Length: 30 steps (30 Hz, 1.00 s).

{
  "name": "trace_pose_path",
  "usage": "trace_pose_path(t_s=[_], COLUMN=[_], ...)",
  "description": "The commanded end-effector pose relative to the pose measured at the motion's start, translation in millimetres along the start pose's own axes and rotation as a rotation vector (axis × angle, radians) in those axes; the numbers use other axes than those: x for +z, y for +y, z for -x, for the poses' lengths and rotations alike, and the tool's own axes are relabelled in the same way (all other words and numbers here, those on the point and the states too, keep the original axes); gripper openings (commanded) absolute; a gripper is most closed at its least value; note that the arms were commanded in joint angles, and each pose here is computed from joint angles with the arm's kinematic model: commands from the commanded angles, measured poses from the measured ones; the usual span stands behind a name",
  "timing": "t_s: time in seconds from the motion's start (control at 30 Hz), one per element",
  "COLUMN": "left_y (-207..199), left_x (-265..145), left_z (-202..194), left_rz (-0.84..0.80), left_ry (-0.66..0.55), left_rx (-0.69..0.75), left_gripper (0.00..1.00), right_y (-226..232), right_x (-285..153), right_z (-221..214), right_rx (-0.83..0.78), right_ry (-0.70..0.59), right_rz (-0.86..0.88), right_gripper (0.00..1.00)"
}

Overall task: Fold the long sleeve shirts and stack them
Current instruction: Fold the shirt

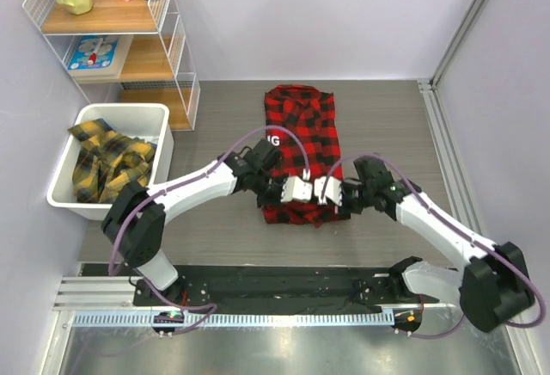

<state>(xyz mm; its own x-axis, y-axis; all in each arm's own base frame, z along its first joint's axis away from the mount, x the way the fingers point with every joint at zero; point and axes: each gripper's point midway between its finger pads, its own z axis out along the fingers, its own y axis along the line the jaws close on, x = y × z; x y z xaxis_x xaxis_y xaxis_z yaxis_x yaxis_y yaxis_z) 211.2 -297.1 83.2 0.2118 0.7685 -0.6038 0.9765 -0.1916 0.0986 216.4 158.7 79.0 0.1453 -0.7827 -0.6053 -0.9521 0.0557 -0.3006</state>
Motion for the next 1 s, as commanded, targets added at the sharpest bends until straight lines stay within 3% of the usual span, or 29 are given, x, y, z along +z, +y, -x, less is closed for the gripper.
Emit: trace_pose_path(t_s=[0.0,0.23,0.4,0.6,0.8,0.97], left_y=[62.0,155.3,221.3,242.4,254.9,274.2], left_x=[-26.2,-37.9,-29.0,-4.1,4.9,-2.0], left_z=[16.0,3.5,-17.5,-43.1,-44.8,-47.2], left_rz=[0.083,0.161,0.208,0.187,0.219,0.294], left_ry=[-0.06,-0.037,-0.013,0.013,-0.007,0.009], left_rx=[-0.018,-0.035,-0.049,-0.066,-0.074,-0.105], left_gripper=[0.0,0.0,0.0,0.05,0.07,0.15], right_y=[-78.1,-194.3,-226.0,-252.1,-254.3,-276.0], right_x=[-4.7,8.6,37.0,61.4,67.0,59.5], right_z=[22.1,32.7,12.4,-8.3,-17.5,-17.2], right_rx=[0.002,-0.007,-0.02,0.007,0.024,0.097], right_ry=[-0.074,-0.12,-0.104,-0.074,-0.066,-0.054], right_rz=[-0.108,-0.177,-0.156,-0.156,-0.151,-0.244], right_gripper=[0.01,0.02,0.01,0.01,0.01,0.26])
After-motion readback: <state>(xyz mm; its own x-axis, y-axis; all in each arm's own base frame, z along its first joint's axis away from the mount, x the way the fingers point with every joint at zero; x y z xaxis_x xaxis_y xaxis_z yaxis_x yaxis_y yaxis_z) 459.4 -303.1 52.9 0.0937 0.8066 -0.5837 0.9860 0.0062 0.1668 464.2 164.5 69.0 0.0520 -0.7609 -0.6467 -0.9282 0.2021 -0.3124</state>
